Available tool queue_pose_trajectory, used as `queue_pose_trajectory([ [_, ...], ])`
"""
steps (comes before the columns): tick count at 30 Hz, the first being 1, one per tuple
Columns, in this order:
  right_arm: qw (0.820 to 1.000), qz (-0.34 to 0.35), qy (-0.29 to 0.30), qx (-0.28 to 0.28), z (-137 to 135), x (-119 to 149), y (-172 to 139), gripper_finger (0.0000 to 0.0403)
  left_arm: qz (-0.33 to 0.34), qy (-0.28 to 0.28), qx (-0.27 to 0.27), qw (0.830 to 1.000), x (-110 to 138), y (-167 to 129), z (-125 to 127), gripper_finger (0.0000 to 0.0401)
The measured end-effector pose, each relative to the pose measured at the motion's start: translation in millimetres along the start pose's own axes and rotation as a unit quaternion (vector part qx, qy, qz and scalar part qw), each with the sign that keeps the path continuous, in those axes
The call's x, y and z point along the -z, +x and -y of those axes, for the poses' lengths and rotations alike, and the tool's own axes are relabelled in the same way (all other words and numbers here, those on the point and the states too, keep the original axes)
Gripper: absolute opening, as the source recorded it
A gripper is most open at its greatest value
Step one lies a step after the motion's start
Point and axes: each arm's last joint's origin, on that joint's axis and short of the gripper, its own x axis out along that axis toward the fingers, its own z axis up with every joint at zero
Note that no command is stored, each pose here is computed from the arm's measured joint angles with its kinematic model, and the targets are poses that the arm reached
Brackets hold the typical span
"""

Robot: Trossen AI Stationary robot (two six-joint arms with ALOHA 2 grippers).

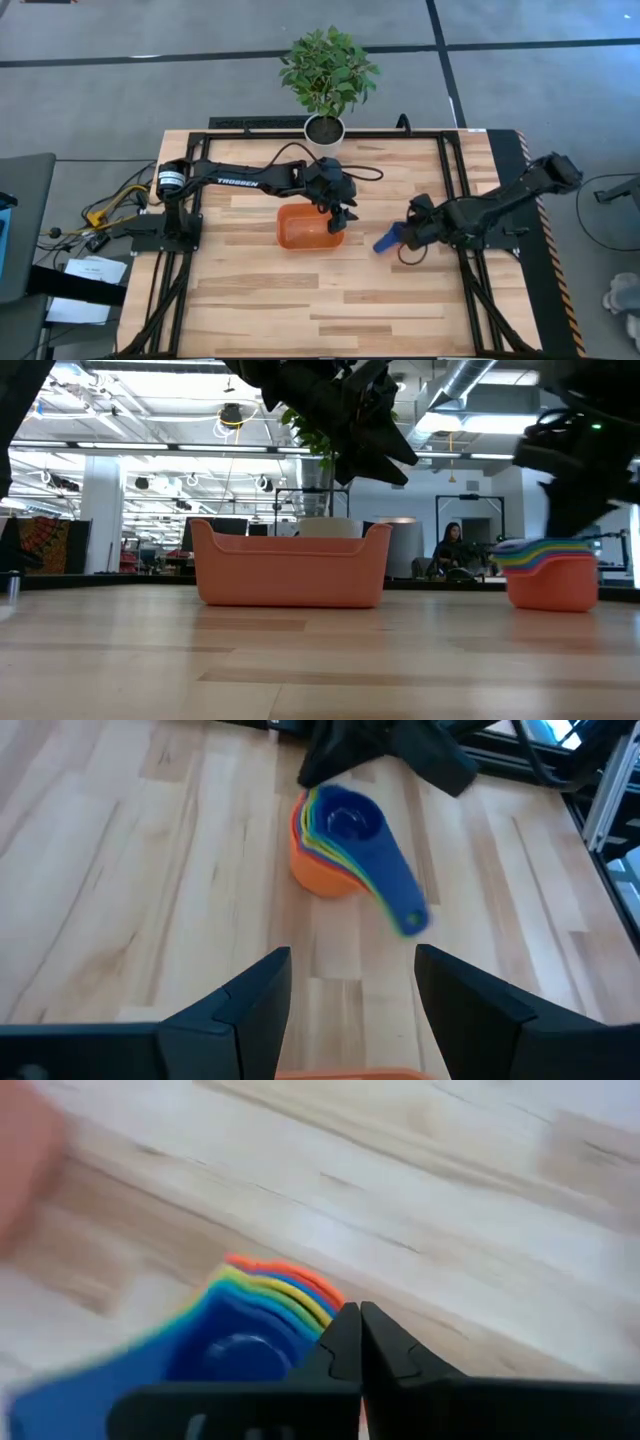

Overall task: Nest measuring cups in basket
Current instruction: Put the nested measuring cups into the orange bin

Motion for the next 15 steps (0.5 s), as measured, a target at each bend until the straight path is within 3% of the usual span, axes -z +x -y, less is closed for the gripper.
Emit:
queue_pose_trajectory([
  [3, 0.999, 0.009, -0.015, -0.040, -10, -9, 3, 0.0011, 0.000, 0.008, 0.000, 1.000, 0, 0, 0, 0.0203],
  [7, 0.998, 0.018, 0.019, -0.054, -14, -16, 2, 0.0005, -0.005, 0.013, -0.001, 1.000, 1, 0, 0, 0.0203],
  [15, 0.989, 0.040, 0.054, -0.129, -39, -24, -36, 0.0020, -0.069, -0.019, 0.010, 0.997, 11, -6, -4, 0.0203],
])
